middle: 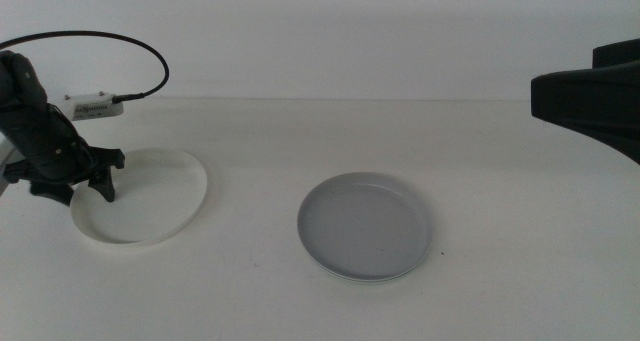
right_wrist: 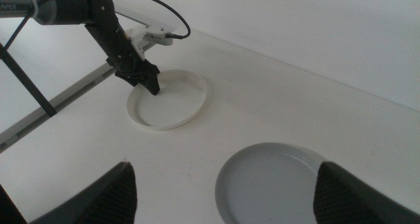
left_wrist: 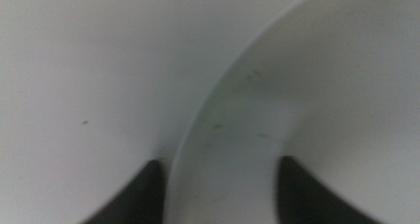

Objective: Stack the three bowls on top of each other.

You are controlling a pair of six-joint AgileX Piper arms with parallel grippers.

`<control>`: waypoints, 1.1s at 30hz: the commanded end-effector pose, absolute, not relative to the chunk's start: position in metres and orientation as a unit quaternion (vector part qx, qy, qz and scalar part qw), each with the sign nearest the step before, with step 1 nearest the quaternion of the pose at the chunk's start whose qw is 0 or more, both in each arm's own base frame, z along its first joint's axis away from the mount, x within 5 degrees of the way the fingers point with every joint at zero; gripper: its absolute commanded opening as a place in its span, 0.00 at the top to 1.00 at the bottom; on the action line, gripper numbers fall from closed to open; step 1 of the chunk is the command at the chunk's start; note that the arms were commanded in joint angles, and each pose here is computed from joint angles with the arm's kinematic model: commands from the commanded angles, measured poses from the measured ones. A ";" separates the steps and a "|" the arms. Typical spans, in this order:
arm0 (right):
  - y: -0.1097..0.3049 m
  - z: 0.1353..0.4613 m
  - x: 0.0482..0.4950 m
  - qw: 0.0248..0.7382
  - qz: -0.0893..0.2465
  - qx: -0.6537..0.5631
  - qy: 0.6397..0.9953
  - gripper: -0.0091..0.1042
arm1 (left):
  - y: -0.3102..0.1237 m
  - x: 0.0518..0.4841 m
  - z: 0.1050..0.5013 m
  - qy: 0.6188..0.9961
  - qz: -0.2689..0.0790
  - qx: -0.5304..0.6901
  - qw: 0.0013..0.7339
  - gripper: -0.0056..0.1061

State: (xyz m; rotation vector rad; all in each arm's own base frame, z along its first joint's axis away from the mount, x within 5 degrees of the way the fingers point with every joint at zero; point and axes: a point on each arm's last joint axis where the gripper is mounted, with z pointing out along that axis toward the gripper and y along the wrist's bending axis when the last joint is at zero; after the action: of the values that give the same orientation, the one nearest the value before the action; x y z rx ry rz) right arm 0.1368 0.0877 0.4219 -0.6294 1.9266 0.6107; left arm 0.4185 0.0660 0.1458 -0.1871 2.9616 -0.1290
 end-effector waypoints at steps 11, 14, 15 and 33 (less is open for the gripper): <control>0.088 0.421 0.137 0.492 0.251 -0.259 0.793 0.10 | 0.058 0.412 0.189 0.986 -0.082 -0.104 0.106 0.97; 0.088 0.421 0.137 0.492 0.251 -0.259 0.793 0.10 | 0.033 0.405 0.232 0.976 -0.144 -0.074 0.144 0.97; 0.088 0.421 0.137 0.492 0.251 -0.259 0.793 0.10 | 0.022 0.403 0.242 0.973 -0.158 -0.064 0.155 0.97; 0.088 0.421 0.137 0.492 0.251 -0.259 0.793 0.10 | -0.185 0.391 0.220 0.964 -0.209 0.090 0.139 0.97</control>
State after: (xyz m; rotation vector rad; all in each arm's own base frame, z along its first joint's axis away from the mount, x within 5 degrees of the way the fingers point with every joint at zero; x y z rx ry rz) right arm 0.1367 0.0878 0.4220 -0.6287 1.9263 0.6132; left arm 0.3905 -0.1770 0.2181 0.2769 2.8104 -0.5890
